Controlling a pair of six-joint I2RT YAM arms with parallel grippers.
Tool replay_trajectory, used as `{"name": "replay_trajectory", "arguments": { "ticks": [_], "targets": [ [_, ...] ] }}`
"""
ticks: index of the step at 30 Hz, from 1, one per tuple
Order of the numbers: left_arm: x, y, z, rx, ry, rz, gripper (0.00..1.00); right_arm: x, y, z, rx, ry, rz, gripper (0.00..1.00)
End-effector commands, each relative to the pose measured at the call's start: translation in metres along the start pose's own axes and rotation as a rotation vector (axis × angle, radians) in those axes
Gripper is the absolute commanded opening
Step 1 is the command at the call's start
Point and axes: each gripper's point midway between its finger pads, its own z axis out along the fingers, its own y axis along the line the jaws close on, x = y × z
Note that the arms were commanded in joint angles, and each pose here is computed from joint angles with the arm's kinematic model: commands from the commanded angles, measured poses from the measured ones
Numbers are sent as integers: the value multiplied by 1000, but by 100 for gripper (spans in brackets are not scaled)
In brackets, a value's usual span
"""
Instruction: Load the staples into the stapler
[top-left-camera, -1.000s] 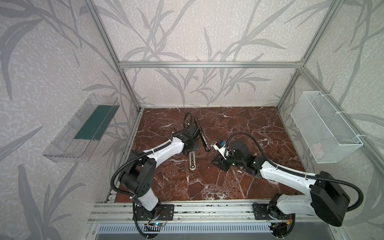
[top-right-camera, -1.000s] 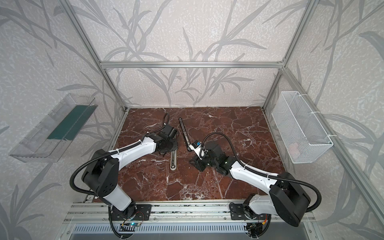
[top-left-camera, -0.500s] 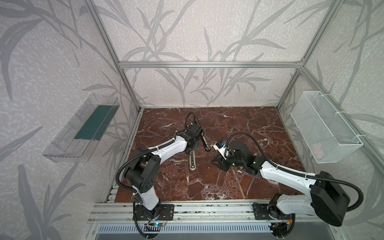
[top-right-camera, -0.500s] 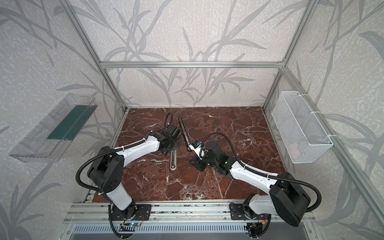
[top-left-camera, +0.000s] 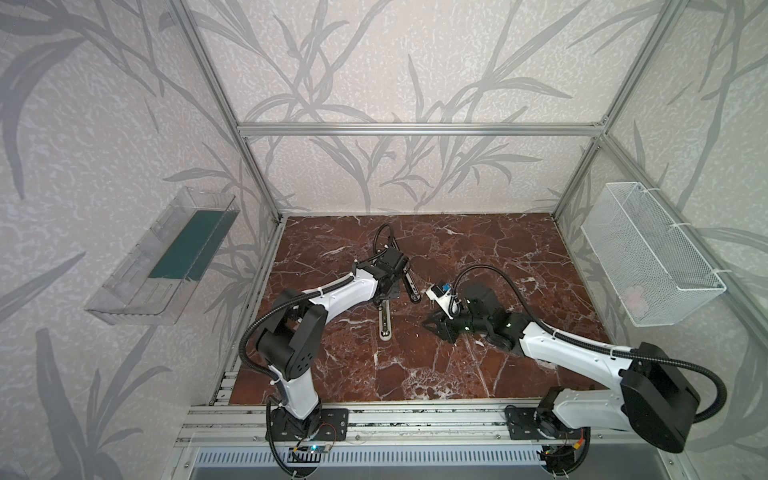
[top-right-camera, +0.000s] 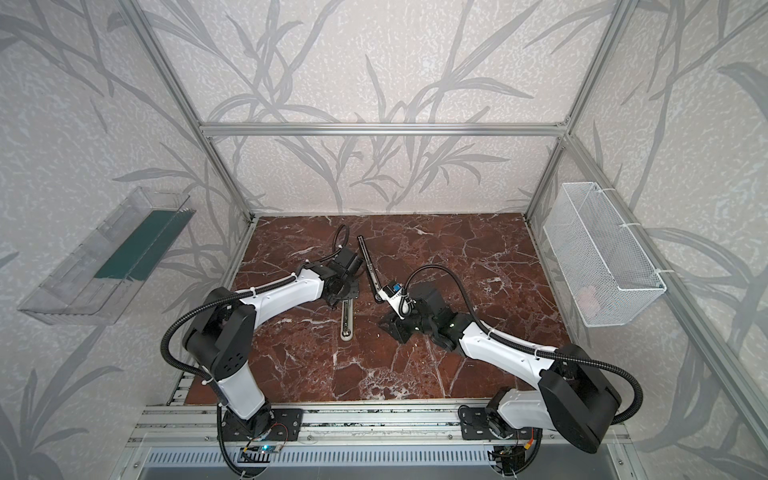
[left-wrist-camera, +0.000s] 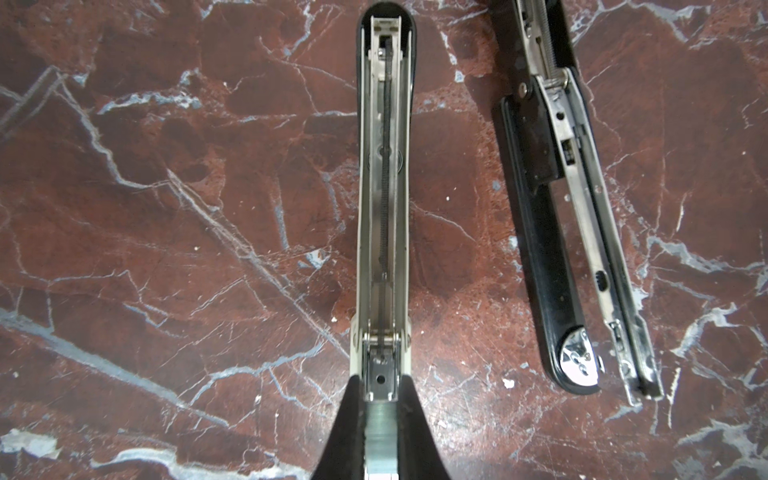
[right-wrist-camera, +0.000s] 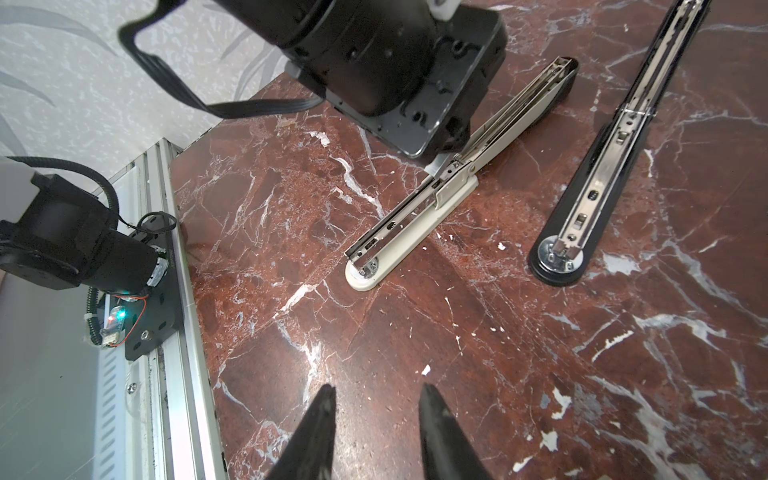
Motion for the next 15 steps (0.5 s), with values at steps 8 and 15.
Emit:
{"name": "replay_trajectory", "arguments": {
  "ticks": [8, 15],
  "targets": [
    [-6, 2, 2, -43, -16, 24, 6, -4, 4, -2, -6, -18, -18, 36],
    [-7, 2, 4, -48, -25, 40, 6, -5, 5, -3, -7, -21, -19, 35]
  ]
}}
